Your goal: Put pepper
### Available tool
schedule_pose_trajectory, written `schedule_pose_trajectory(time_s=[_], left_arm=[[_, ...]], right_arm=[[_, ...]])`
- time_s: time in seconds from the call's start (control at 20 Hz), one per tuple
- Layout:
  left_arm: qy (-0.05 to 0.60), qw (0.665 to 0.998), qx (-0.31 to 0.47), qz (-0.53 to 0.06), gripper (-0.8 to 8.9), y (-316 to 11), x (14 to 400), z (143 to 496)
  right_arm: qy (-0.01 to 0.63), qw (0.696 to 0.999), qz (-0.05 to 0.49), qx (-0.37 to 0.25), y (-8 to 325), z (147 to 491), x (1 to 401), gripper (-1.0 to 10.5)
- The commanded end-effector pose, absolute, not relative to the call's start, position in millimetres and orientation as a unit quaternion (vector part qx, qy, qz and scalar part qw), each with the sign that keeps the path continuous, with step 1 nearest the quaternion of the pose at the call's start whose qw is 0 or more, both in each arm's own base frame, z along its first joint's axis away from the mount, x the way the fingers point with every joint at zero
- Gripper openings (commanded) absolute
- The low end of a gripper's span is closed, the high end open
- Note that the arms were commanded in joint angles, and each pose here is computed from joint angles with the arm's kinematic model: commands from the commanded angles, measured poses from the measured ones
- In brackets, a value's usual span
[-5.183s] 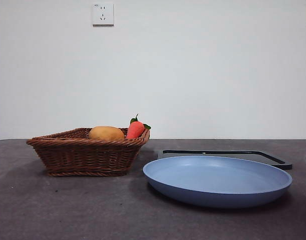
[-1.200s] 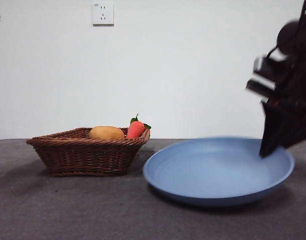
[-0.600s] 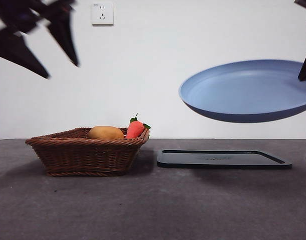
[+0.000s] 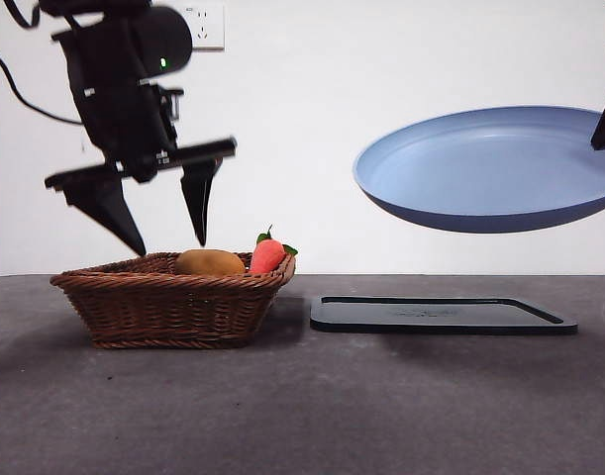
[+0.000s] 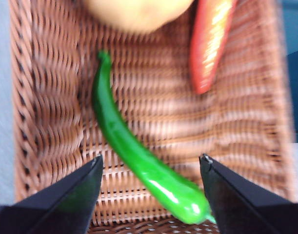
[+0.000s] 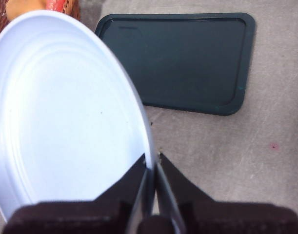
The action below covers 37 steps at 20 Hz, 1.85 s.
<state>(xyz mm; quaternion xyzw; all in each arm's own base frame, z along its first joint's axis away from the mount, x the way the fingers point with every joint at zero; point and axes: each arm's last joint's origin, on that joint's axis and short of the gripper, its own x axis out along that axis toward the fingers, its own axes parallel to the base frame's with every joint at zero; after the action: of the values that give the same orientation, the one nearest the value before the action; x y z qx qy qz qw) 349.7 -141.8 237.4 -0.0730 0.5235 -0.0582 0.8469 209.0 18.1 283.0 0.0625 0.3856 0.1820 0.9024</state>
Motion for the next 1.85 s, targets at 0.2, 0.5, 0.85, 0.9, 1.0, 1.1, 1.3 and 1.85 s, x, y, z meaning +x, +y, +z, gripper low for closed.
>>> schedule_pose_trajectory(time_s=[0.2,0.5,0.85,0.9,1.0,1.1,1.3,1.85], left_arm=[[0.543,0.835,-0.083,-0.045,3.48,-152,360,215],[0.559,0.824,-0.085,-0.032,3.48,-156,367,194],[0.571,0.817,-0.076,-0.024,3.15,-160,369,179],[0.570,0.818,-0.075,-0.025,2.83,-161,369,179],[0.566,0.820,-0.076,-0.028,2.31,-162,370,179],[0.566,0.820,-0.077,-0.028,1.73,-162,370,179],[0.565,0.821,-0.078,-0.031,1.10,-162,370,182],[0.493,0.862,-0.101,-0.062,1.10,-155,352,249]], right_arm=[[0.376,0.905,0.189,0.062,19,288,211,0.1],[0.377,0.902,0.202,0.063,20,288,210,0.1],[0.377,0.902,0.202,0.061,20,287,210,0.1],[0.377,0.902,0.203,0.060,20,287,210,0.1],[0.376,0.902,0.203,0.060,20,288,210,0.1],[0.376,0.902,0.202,0.060,20,288,210,0.1],[0.377,0.902,0.202,0.060,20,287,210,0.1],[0.392,0.896,0.200,0.064,20,281,217,0.1]])
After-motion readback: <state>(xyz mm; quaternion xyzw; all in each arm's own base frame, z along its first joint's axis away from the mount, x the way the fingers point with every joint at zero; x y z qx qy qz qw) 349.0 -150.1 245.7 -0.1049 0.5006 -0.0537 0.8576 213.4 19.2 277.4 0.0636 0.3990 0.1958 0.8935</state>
